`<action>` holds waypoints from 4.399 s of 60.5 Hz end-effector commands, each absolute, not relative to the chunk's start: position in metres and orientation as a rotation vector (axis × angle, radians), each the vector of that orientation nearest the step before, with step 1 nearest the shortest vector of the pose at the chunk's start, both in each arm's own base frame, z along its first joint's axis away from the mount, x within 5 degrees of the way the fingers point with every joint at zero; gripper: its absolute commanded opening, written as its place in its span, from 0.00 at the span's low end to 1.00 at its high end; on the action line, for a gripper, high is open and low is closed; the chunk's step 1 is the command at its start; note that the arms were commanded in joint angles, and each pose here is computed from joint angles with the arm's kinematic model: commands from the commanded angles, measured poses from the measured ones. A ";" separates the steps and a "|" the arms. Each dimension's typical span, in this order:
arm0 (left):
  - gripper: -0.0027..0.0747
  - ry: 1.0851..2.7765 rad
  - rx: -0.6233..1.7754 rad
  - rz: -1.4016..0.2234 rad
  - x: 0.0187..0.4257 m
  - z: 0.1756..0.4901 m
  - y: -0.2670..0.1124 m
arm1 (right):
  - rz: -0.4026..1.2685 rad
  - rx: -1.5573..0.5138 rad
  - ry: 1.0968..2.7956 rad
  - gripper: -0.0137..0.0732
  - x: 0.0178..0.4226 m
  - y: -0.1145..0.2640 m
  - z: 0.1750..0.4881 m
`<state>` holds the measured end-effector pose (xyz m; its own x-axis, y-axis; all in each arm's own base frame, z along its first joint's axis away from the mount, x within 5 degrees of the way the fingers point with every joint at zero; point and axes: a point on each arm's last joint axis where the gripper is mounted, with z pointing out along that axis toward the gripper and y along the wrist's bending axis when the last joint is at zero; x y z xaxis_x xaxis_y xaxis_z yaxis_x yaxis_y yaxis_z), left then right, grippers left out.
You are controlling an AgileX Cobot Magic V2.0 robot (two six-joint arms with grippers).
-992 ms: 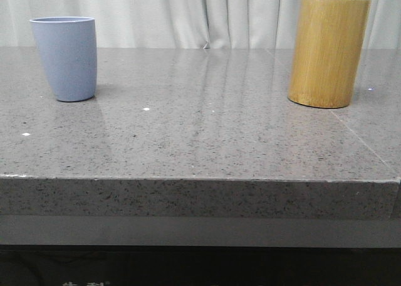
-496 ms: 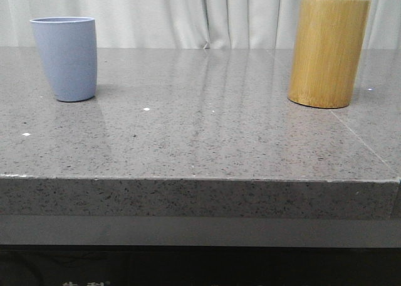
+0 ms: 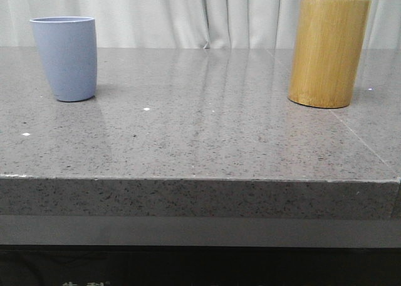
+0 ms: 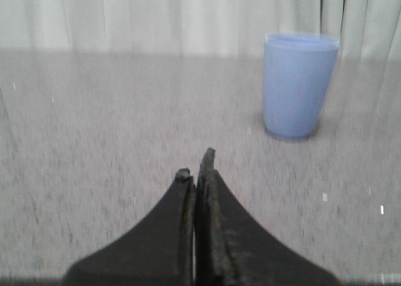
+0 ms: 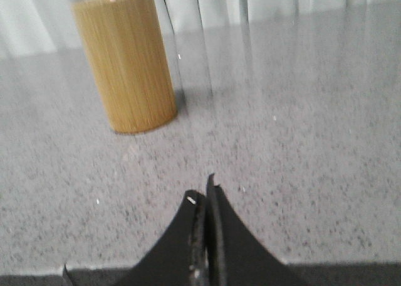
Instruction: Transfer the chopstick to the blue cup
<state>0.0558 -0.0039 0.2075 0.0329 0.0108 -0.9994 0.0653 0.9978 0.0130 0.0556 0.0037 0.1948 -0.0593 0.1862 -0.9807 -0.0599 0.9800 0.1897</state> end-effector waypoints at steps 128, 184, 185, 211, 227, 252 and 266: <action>0.84 2.375 0.231 -0.285 0.299 0.419 -0.046 | 0.197 0.103 1.614 0.91 0.079 0.005 0.321; 0.83 2.551 0.453 -0.180 0.382 0.359 -0.094 | 0.197 0.103 1.614 0.91 0.079 0.005 0.321; 0.83 2.554 0.453 -0.180 0.383 0.358 -0.095 | 0.197 0.103 1.614 0.91 0.079 0.005 0.321; 0.05 2.518 0.442 -0.179 0.388 0.357 -0.096 | 0.197 0.103 1.614 0.91 0.079 0.005 0.321; 0.01 2.492 0.521 -0.218 0.379 0.377 -0.118 | 0.197 0.103 1.614 0.91 0.079 0.005 0.321; 0.01 2.265 0.837 -0.357 0.353 0.399 -0.237 | 0.197 0.103 1.611 0.91 0.079 0.005 0.321; 0.01 2.231 0.913 -0.390 0.353 0.390 -0.273 | 0.197 0.103 1.611 0.91 0.079 0.005 0.321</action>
<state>0.3627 -0.2700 0.3511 -0.5952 0.5620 -0.5744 0.6977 0.7160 -0.0225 0.0778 0.0048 0.3019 -0.1583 0.1863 -0.9697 -0.0334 0.9805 0.1938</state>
